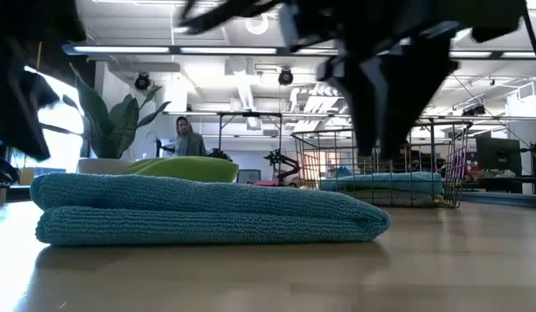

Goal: Fold microfiber towels
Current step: Put the blue microfiber towel into the wire basket

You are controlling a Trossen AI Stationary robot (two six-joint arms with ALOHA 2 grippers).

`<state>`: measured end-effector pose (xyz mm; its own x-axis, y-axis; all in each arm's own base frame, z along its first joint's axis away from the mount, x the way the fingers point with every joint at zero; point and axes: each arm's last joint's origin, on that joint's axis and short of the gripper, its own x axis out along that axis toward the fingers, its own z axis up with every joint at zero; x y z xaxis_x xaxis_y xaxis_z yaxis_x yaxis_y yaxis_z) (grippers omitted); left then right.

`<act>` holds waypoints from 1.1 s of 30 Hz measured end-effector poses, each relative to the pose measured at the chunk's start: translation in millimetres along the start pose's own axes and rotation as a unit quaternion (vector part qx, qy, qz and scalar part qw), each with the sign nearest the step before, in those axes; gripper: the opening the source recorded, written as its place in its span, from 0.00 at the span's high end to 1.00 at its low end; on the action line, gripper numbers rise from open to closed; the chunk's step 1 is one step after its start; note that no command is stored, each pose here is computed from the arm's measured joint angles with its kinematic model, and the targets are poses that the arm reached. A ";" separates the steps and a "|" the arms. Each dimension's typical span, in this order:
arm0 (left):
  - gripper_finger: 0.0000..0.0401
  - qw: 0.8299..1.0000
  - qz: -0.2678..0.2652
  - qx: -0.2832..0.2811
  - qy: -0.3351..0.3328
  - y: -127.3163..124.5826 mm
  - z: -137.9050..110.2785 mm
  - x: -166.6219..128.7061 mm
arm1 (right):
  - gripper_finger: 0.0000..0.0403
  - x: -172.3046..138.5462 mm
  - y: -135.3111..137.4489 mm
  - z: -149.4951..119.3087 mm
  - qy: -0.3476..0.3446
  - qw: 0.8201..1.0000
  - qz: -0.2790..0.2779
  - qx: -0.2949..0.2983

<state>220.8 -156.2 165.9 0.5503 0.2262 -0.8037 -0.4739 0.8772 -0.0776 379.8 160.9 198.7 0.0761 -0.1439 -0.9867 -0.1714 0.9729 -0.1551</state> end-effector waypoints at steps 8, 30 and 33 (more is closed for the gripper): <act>0.82 0.985 -0.119 -0.124 0.027 19.1 -3.0 37.3 | 0.59 -24.4 -18.5 -53.2 -0.086 0.994 -0.012 0.066; 0.57 0.931 -0.180 -0.316 0.027 37.8 6.3 55.2 | 0.59 12.3 -42.7 -125.5 -0.386 0.911 0.052 0.134; 0.55 0.931 -0.189 -0.310 0.046 37.0 5.2 55.1 | 0.59 12.8 -42.7 -125.8 -0.383 0.911 0.053 0.139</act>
<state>237.2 -109.0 121.8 0.7111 -0.1109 -0.6943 -0.5794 0.4669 -0.6680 264.5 94.7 186.4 0.7560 0.0190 -0.6543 0.0299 0.9975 0.0634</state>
